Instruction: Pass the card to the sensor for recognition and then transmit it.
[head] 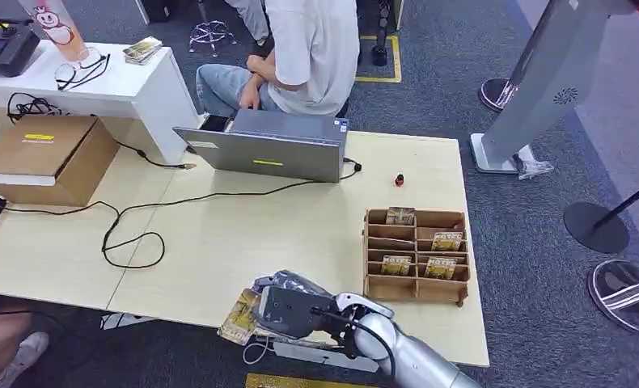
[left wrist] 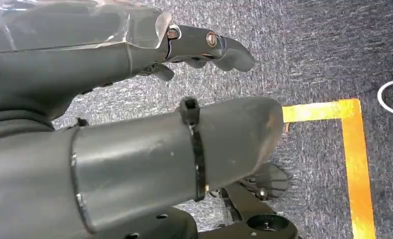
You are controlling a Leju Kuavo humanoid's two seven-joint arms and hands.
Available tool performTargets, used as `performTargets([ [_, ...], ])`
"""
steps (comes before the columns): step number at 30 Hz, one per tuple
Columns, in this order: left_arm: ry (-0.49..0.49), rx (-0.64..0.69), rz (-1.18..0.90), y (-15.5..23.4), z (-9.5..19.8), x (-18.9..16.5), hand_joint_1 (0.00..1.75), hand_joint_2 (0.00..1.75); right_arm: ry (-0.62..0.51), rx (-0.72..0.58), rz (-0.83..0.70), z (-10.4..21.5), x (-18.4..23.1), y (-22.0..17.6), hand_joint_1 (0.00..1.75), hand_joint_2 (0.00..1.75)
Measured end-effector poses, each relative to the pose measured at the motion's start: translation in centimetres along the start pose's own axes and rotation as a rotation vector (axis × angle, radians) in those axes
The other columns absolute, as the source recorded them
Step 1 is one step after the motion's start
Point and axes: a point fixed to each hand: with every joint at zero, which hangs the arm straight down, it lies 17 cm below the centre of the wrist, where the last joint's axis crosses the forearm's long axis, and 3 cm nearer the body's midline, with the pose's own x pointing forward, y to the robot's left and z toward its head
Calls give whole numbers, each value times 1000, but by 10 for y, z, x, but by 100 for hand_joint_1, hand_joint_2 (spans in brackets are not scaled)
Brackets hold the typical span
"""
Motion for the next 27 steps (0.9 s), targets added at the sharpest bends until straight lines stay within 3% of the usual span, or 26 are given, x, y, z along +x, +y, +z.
performTargets([
  [9,4,-3,-2,0,0,0,0,0,39,-13,-1,-4,-12,-4,175,175],
  [27,20,-16,-25,-3,-2,4,0,0,215,-73,28,-4,-73,-13,175,175],
])
